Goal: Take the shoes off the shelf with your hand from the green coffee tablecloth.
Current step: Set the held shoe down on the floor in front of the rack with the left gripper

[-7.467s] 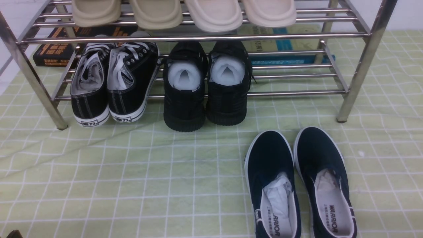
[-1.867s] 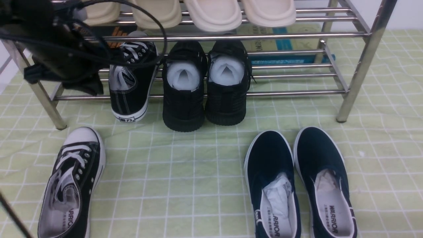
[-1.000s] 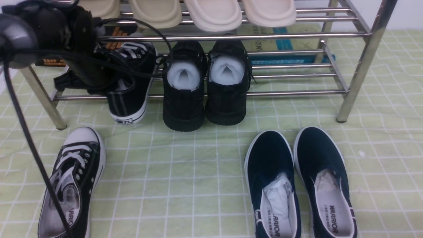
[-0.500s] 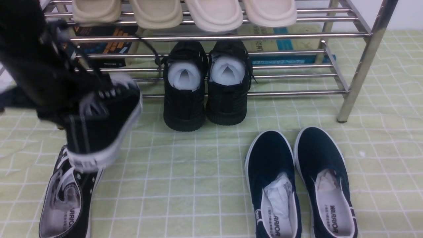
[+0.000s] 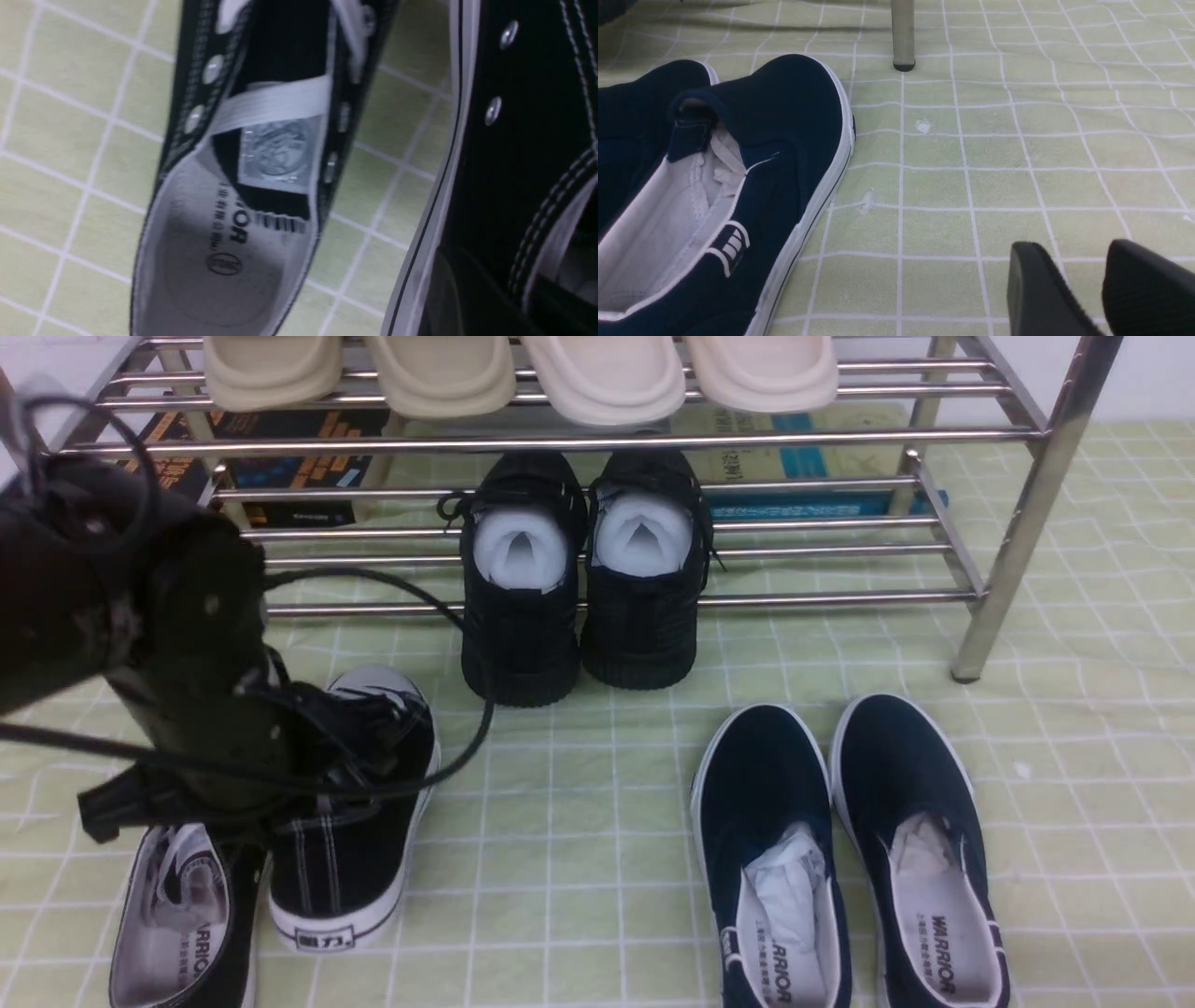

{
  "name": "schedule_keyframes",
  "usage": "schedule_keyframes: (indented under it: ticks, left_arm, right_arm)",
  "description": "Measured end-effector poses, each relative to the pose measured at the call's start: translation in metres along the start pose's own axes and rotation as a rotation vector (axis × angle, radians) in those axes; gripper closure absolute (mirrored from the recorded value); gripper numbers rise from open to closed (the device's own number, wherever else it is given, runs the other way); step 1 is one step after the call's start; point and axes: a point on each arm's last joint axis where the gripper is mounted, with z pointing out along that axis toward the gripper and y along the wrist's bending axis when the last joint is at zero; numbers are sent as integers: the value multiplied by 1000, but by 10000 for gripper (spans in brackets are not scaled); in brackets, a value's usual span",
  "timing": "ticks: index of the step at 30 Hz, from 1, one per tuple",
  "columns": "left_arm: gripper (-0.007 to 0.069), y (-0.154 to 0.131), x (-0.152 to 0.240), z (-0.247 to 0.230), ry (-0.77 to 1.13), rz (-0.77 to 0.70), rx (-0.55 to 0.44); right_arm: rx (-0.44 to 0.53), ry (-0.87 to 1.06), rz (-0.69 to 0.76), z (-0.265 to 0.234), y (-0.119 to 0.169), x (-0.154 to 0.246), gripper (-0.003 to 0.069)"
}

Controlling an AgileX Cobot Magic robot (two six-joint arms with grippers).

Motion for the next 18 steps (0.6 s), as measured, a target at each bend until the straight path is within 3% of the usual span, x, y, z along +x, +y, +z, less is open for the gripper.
schedule_keyframes:
  ticks: [12, 15, 18]
  left_arm:
    - [587, -29, 26, 4, -147, 38, -44]
    - [550, -31, 27, 6, -149, 51, -51]
    - [461, -29, 27, 6, -156, 62, -73]
  right_arm:
    - [0, 0, 0, 0, 0, 0, 419]
    - [0, 0, 0, 0, 0, 0, 419]
    - [0, 0, 0, 0, 0, 0, 419]
